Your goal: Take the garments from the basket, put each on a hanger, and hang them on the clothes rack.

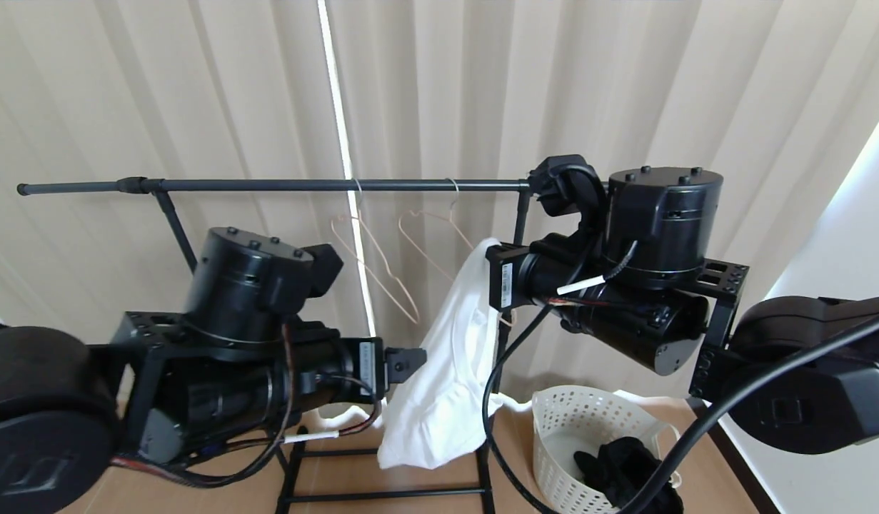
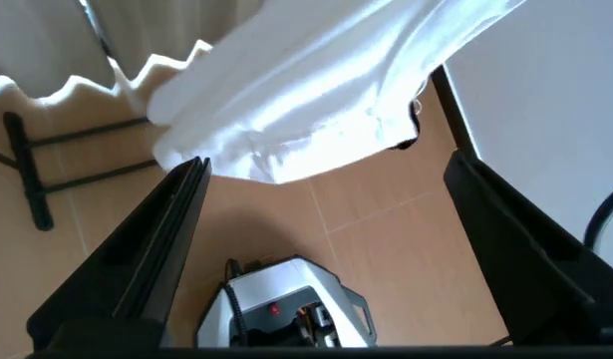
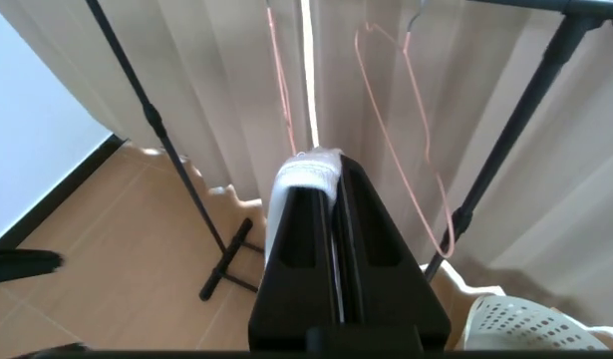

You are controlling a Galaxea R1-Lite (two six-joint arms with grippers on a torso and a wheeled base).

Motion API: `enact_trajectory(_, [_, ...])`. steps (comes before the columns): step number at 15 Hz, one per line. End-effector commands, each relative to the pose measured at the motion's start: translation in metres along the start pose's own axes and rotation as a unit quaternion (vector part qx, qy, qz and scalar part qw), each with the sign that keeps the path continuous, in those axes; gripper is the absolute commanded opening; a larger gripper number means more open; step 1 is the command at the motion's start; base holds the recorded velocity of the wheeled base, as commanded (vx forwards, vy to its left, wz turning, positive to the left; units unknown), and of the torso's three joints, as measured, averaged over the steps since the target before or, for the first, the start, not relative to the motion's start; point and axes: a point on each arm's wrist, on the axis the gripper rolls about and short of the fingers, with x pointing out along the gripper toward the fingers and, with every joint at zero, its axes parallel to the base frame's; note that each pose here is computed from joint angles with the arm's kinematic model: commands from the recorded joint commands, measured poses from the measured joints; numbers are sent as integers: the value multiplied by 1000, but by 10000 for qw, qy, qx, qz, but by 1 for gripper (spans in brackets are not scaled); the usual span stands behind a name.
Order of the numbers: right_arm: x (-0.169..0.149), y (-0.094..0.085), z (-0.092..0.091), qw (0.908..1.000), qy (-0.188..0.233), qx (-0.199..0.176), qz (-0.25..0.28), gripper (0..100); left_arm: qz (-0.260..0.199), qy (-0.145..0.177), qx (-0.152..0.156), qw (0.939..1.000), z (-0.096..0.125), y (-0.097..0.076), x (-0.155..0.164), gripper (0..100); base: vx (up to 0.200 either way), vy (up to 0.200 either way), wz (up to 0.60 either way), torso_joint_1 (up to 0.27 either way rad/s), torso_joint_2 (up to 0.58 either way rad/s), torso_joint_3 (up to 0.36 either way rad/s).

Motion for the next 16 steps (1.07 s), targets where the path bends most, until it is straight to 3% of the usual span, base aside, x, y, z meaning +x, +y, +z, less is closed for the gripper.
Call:
enact_trajectory(1, [4,6,-5,10000,66,-26,65,0,-37,246,23,9997,-5,-18,45,100,0,0,0,0,0,0])
enact_trajectory(5, [3,6,-5,10000,39,-23,-17,0,-252,111,11,9996,-2,-36,71,100,0,0,0,0,0,0])
enact_trajectory(10, [-20,1,13,9998,-217,30,-41,0,497,-431,-126,9978,10,-46,99,100,0,0,0,0,0,0])
enact_trajectory(14, [-42,-3,28,9991,-419,45,-5,0,872,-417,-81,9953,1,-41,97,100,0,0,0,0,0,0])
enact_trajectory(16, [-45,-5,31,9988,-486,-2,-14,0,992,-257,-21,9947,-8,-36,97,100,0,0,0,0,0,0])
